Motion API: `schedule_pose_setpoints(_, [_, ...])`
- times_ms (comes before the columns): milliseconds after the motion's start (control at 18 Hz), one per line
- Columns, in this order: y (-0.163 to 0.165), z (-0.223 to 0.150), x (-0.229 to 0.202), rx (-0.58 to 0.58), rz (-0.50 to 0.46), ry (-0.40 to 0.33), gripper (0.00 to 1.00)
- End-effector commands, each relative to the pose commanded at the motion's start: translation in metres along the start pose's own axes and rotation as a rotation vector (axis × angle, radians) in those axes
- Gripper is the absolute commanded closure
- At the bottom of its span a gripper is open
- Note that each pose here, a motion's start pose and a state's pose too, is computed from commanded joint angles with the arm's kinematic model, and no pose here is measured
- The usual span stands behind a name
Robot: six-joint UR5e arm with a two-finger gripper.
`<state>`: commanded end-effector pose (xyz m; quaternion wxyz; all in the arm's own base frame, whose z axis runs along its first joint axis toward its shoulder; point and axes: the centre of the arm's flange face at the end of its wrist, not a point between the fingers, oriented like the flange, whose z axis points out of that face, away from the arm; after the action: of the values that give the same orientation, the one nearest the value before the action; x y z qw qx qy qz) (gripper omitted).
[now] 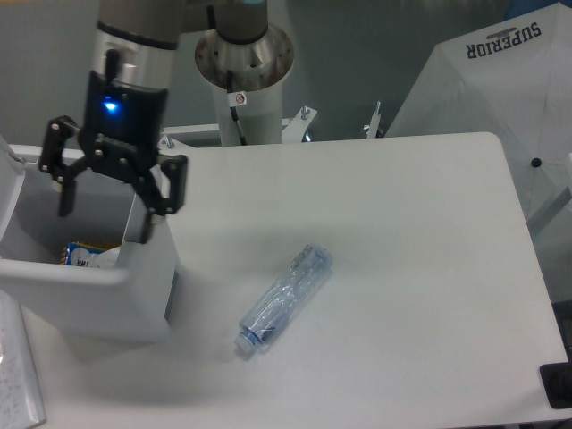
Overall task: Place the trash in the trash can
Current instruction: 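Move the gripper back over the clear plastic water bottle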
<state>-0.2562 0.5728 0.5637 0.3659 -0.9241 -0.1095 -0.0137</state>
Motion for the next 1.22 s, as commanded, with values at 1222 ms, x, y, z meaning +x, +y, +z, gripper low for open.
schedule_pose_setpoints(1222, [0.068, 0.158, -0.196, -0.527, 0.0, 0.023, 0.0])
